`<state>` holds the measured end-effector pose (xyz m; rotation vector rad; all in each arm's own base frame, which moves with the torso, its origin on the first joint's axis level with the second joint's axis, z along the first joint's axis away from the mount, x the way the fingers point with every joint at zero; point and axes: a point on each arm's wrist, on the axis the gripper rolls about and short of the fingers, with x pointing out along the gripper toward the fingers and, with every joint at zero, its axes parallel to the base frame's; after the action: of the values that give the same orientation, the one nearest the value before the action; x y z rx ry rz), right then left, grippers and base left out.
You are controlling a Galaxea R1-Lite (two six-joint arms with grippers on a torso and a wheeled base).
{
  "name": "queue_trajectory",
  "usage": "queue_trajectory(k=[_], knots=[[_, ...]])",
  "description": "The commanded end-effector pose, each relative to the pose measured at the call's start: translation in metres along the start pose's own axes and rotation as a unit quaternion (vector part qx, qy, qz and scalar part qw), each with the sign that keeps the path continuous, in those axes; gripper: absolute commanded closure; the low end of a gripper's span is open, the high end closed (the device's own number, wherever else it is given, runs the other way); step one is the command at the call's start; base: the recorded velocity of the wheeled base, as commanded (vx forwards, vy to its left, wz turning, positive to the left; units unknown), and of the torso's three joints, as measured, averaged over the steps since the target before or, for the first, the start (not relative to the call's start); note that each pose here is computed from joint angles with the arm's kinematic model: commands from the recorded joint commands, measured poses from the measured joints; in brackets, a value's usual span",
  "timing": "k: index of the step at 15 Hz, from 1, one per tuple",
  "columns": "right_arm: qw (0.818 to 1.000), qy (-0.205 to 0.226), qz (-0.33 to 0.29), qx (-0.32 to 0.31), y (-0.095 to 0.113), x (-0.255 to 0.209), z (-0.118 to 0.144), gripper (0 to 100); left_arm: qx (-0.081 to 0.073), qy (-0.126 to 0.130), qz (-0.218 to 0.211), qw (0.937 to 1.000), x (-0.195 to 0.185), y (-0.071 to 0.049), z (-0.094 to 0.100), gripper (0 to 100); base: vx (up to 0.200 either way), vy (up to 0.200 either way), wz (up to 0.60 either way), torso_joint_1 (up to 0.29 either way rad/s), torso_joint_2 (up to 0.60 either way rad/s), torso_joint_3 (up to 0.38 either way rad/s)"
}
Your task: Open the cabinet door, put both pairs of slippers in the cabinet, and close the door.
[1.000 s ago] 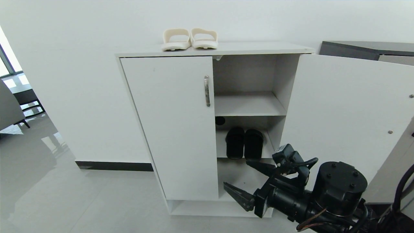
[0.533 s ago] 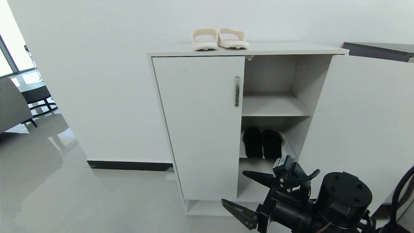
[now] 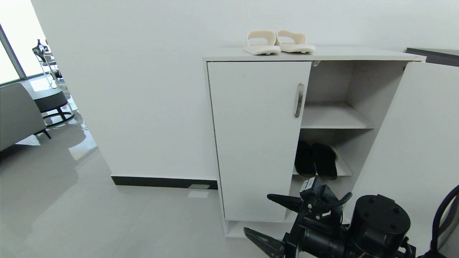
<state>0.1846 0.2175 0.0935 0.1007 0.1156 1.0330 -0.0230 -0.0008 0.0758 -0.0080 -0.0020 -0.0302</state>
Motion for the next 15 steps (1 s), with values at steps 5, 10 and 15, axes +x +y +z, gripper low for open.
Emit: queue_trajectory(k=[5, 10, 15], knots=[[1.0, 0.003, -0.002, 0.0, -0.0004, -0.0006, -0.0014, 0, -0.001, 0.0, 0.001, 1.0, 0.0001, 0.0, 0.0001, 100, 0.0, 0.0, 0.0, 0.0, 0.0, 0.0], [1.0, 0.003, -0.003, 0.0, -0.0004, -0.0009, -0.0017, 0, -0.001, 0.0, 0.001, 1.0, 0.0001, 0.0, 0.0001, 100, 0.0, 0.0, 0.0, 0.035, -0.16, -0.159], [1.0, 0.014, -0.006, 0.001, -0.0017, 0.0014, -0.008, 0, -0.001, 0.0, 0.001, 1.0, 0.0001, 0.0, 0.0001, 100, 0.0, 0.0, 0.0, 0.17, -0.49, -0.294]])
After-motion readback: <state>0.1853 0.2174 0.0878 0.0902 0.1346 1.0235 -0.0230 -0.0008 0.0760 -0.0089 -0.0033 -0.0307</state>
